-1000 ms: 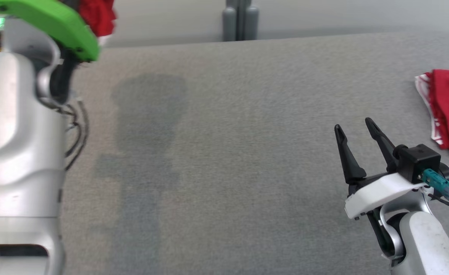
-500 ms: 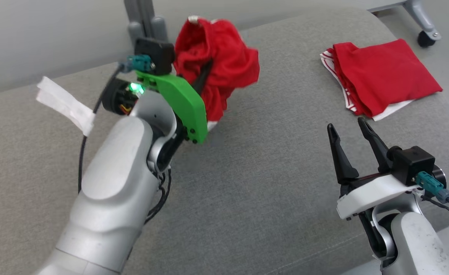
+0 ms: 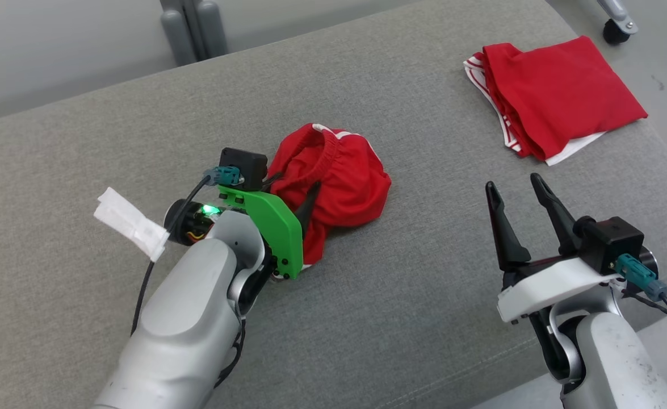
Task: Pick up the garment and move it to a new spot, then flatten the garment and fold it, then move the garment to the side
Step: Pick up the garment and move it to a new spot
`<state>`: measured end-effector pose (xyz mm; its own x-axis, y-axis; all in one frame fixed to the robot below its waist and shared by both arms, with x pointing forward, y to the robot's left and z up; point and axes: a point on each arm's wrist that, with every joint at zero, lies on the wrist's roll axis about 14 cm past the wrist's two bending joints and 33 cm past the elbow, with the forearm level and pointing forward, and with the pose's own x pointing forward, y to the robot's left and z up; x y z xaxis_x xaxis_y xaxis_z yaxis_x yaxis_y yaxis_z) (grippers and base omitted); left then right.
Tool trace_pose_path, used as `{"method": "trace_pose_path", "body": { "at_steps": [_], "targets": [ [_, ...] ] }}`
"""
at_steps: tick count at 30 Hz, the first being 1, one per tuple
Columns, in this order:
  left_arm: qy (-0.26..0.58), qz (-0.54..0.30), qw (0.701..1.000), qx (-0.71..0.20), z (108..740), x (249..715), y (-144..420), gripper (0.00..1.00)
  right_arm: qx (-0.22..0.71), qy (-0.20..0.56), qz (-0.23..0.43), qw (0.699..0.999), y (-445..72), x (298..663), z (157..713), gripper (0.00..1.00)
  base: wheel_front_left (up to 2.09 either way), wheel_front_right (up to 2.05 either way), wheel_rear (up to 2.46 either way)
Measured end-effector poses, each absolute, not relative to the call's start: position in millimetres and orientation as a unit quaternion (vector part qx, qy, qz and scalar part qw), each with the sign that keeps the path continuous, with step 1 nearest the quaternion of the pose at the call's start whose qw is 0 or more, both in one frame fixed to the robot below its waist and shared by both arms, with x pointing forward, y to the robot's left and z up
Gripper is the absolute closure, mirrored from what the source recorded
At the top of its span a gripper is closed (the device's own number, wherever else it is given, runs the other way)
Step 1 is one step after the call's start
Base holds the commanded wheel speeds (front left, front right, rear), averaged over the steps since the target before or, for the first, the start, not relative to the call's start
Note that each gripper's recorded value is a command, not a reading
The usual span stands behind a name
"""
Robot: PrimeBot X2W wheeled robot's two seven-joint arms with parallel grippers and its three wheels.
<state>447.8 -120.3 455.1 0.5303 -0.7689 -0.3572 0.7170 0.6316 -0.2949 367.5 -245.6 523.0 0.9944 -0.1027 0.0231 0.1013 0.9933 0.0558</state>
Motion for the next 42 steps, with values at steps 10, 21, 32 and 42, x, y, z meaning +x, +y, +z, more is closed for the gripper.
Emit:
{"method": "trace_pose_path", "body": {
  "at_steps": [10,21,32,42],
  "targets": [
    [0.105,-0.302,0.935,-0.151,499,467,-22,0.00,0.030,-0.017,-0.017,0.999,-228,374,527,0.00,0.00,0.00,0.00],
    [-0.024,-0.143,0.969,-0.202,532,430,103,0.00,0.033,-0.033,0.021,0.999,-206,377,539,0.00,0.00,0.00,0.00],
    [-0.064,-0.049,0.983,-0.166,537,384,177,0.00,0.039,-0.037,0.042,0.998,-192,375,539,0.00,0.00,0.00,0.00],
    [-0.041,-0.028,0.988,-0.148,515,369,185,0.00,0.037,-0.013,0.062,0.997,-185,375,525,0.00,0.00,0.00,0.00]
  ]
}}
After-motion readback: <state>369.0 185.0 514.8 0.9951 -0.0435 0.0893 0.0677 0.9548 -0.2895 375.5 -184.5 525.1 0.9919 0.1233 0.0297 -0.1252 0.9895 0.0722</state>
